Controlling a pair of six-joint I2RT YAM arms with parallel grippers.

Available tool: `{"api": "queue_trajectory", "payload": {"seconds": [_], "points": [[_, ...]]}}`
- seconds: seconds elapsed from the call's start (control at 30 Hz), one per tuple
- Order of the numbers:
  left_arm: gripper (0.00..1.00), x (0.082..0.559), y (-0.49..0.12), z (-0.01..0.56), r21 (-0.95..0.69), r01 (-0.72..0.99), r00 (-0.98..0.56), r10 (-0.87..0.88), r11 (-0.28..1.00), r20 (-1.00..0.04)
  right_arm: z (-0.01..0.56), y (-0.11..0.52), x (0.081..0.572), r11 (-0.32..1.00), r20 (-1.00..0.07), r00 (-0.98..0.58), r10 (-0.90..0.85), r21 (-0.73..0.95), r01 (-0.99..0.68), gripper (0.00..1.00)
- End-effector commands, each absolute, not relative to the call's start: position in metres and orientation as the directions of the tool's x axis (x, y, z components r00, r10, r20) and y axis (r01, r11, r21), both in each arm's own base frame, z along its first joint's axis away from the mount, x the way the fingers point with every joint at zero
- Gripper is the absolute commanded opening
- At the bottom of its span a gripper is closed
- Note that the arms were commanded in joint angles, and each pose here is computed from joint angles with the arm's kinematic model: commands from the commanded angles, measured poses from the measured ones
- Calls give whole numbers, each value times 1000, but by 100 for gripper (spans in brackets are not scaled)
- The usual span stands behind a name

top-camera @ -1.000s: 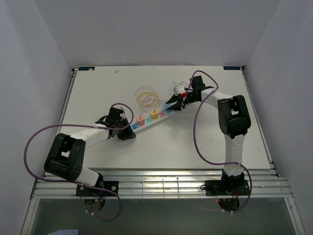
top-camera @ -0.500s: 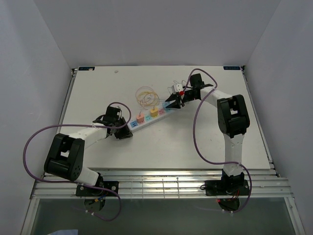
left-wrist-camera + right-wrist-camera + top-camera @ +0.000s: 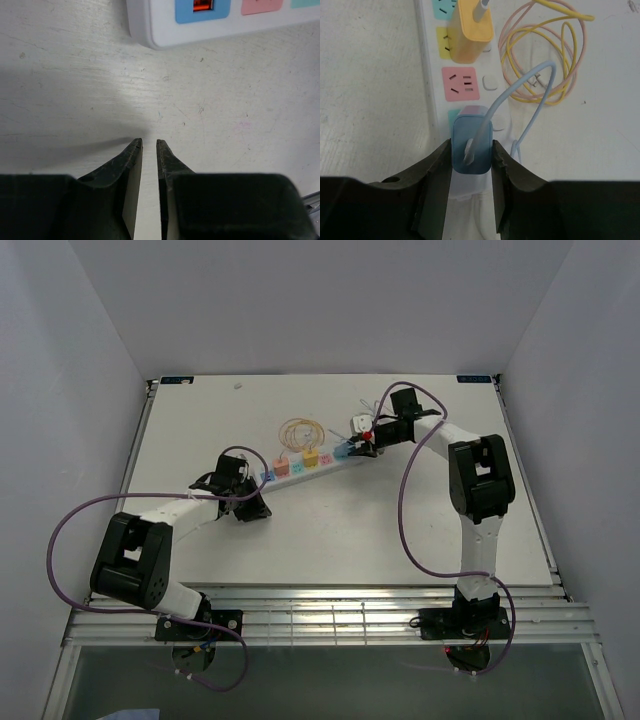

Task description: Insert the plug

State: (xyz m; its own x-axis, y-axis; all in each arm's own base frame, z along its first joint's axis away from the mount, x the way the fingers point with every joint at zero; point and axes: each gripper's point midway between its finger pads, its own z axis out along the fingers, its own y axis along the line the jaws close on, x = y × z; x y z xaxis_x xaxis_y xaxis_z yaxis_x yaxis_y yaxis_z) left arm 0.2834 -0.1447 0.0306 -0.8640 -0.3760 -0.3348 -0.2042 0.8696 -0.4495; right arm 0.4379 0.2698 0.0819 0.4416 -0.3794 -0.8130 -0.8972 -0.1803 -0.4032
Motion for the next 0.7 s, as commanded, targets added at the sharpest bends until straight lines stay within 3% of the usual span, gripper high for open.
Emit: {"api": "queue_trajectory", "payload": {"seconds": [0.0, 0.3, 0.6, 0.67], "points": [[29, 295, -147, 41, -467, -182, -855, -374, 865, -359, 31, 245, 439, -150, -781, 315, -539, -280, -948, 8], [29, 300, -149, 45, -478, -169, -848, -374, 862, -375, 59, 263, 451, -113, -807, 291, -513, -273, -955, 8], [30, 307, -148, 53, -479, -160, -832, -379, 863, -405, 55, 259, 451, -114, -722, 283, -631, -274, -955, 8], [30, 311, -146, 55, -476, -165, -823, -387, 864, -417, 59, 259, 456, -56, -722, 221, -656, -246, -968, 8]]}}
